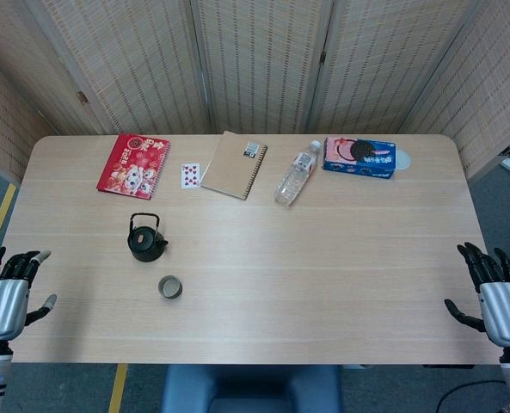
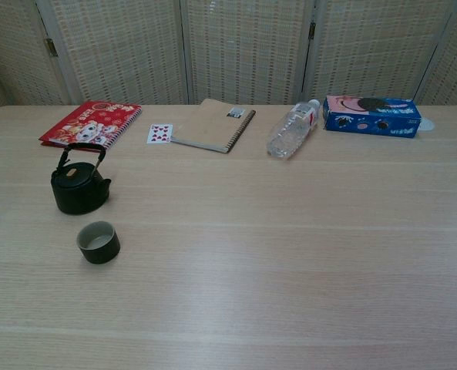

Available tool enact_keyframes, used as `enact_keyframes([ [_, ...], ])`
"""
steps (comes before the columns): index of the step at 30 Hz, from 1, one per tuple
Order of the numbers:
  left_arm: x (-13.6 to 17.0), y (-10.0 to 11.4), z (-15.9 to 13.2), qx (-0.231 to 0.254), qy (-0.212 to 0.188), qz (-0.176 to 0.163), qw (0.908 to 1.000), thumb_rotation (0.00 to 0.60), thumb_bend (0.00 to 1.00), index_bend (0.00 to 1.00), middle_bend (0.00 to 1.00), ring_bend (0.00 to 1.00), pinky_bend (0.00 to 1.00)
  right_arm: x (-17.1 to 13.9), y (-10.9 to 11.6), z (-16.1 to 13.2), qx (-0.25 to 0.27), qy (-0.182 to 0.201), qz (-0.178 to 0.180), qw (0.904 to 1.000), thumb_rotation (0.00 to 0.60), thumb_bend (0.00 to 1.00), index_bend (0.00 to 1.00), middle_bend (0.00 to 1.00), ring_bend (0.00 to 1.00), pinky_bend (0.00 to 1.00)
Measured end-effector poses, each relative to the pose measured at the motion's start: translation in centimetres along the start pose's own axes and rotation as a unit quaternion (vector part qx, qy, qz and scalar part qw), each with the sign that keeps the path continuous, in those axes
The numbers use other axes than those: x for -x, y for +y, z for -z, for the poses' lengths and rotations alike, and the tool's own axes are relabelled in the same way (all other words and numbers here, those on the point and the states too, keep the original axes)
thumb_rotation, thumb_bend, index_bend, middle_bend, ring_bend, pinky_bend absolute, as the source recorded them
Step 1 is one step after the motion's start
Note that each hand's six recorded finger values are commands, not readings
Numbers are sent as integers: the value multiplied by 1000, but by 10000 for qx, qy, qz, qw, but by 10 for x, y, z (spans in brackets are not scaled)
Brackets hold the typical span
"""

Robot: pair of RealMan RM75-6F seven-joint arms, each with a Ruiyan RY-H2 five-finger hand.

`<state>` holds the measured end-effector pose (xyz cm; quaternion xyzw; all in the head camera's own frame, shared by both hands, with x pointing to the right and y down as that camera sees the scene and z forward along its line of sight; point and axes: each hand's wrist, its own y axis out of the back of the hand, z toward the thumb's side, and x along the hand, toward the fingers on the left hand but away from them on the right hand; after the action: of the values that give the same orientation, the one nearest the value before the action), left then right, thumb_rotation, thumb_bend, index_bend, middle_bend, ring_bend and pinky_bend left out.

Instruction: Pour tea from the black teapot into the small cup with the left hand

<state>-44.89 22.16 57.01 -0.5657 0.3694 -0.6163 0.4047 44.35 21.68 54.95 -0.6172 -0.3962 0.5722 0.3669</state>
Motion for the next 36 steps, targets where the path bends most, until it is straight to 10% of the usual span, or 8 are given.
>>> enact_keyframes([
  [36, -42, 1, -40, 425, -900, 615, 9931, 600, 296, 256, 259, 229, 75, -5, -2, -16, -79, 358, -125, 9992, 559, 282, 78, 112, 169, 20],
])
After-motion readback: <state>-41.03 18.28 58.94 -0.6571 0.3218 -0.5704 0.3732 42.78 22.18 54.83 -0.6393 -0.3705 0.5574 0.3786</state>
